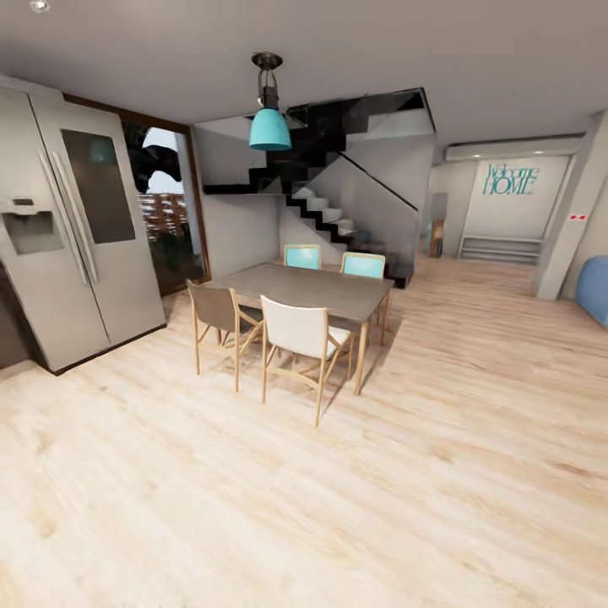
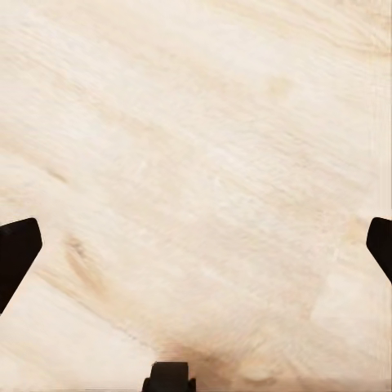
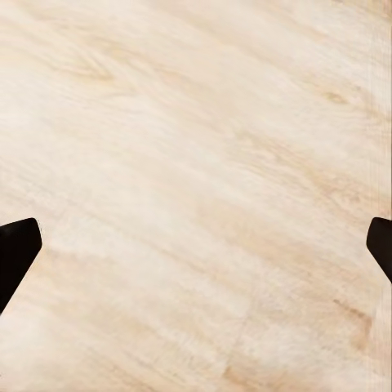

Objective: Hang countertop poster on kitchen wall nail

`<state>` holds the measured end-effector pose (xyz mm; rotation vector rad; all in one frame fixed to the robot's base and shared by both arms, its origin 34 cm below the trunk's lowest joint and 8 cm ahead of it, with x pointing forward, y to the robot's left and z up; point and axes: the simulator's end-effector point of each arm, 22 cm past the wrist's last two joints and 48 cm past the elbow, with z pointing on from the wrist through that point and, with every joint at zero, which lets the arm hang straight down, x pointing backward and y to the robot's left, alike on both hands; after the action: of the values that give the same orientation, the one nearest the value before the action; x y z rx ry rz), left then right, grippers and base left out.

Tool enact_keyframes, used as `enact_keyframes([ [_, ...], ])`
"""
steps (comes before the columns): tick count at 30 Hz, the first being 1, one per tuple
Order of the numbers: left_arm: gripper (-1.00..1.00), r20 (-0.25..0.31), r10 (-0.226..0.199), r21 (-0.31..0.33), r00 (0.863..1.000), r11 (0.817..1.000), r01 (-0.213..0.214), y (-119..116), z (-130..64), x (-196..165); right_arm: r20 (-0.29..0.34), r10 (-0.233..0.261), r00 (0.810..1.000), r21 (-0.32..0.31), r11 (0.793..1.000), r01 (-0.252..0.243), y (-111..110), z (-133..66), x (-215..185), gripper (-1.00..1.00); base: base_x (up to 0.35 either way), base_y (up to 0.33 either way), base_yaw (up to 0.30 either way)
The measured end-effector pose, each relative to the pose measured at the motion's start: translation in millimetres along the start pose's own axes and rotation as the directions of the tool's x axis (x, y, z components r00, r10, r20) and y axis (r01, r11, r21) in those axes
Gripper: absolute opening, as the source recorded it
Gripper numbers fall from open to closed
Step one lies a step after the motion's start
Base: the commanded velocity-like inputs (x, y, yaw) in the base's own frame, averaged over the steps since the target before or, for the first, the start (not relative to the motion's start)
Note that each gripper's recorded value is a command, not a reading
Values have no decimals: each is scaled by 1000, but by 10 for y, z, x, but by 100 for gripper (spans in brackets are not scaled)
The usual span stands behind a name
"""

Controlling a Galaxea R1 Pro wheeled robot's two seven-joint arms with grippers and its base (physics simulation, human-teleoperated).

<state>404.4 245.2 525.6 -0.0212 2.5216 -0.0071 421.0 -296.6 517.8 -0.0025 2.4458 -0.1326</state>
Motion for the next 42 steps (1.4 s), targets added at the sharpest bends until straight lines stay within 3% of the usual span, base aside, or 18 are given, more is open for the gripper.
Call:
enact_keyframes([
  [12, 100, -1, 1, -1, 1000, 1000, -1, 9, 1, 7, -8, -1, 1000, 3, 1000, 1, -11, -3, 28, 100, 0, 0, 255],
  [16, 100, -2, 1, -1, 1000, 1000, -1, 9, 1, 7, -81, -15, 997, 1, 1000, 15, -36, -58, 375, 100, 0, 0, 34],
  [21, 100, -2, 1, -1, 1000, 1000, -1, 9, 1, 8, -97, -23, 995, -5, 1000, 23, -11, -76, 455, 100, 0, 0, 8],
  [34, 100, -7, 1, -1, 1000, 1000, -1, 8, 2, 28, -39, -20, 999, -4, 1000, 19, 6, -73, 350, 100, 0, 0, 223],
  [42, 100, -10, 1, -1, 1000, 1000, -1, 10, 4, 41, -36, -19, 999, -5, 1000, 19, 10, -73, 351, 100, 0, 0, 266],
])
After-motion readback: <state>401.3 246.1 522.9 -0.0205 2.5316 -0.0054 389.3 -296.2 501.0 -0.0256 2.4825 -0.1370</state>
